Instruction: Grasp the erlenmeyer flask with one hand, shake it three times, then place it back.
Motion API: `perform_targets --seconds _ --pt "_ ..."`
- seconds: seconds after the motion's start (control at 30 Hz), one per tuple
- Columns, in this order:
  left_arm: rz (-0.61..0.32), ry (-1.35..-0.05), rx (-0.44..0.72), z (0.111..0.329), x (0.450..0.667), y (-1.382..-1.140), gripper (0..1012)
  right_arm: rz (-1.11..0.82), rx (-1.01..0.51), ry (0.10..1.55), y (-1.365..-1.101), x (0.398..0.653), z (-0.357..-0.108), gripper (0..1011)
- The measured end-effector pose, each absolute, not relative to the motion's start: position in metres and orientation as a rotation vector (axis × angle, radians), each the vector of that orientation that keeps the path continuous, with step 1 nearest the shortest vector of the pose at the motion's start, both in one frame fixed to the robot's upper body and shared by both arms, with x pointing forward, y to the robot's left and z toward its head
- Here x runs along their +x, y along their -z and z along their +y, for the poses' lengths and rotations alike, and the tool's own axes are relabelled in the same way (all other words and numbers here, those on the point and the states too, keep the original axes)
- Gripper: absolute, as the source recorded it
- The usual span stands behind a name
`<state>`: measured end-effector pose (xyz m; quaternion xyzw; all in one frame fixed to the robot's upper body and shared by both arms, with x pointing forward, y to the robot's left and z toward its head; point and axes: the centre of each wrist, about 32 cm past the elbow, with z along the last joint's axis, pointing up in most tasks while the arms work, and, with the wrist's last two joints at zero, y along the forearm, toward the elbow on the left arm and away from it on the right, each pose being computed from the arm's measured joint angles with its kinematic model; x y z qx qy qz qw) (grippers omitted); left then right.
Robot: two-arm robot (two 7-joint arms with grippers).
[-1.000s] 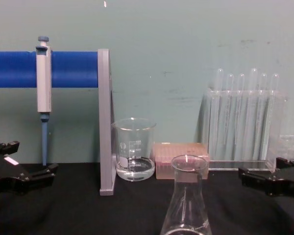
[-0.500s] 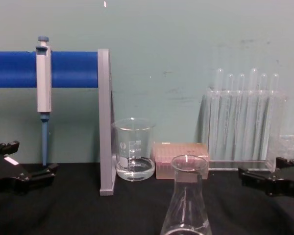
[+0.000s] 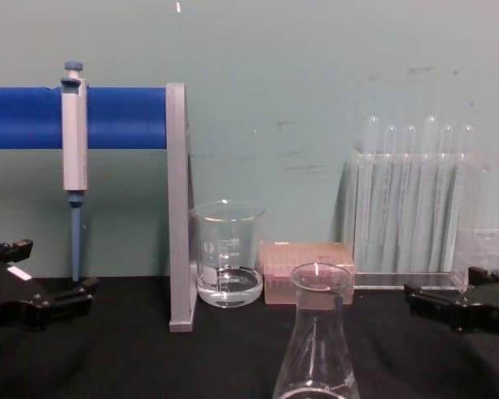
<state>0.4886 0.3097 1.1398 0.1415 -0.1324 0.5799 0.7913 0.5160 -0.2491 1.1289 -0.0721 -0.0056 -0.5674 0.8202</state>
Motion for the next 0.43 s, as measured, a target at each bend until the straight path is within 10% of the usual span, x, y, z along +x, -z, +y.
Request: perform_targets --seconds 0.43 --pt "-0.285 -1.248 0.304 0.3097 0.4886 -1.1398 1001 -0.012 -0.153 1.208 -1.1289 0.5160 -0.2492 1000"
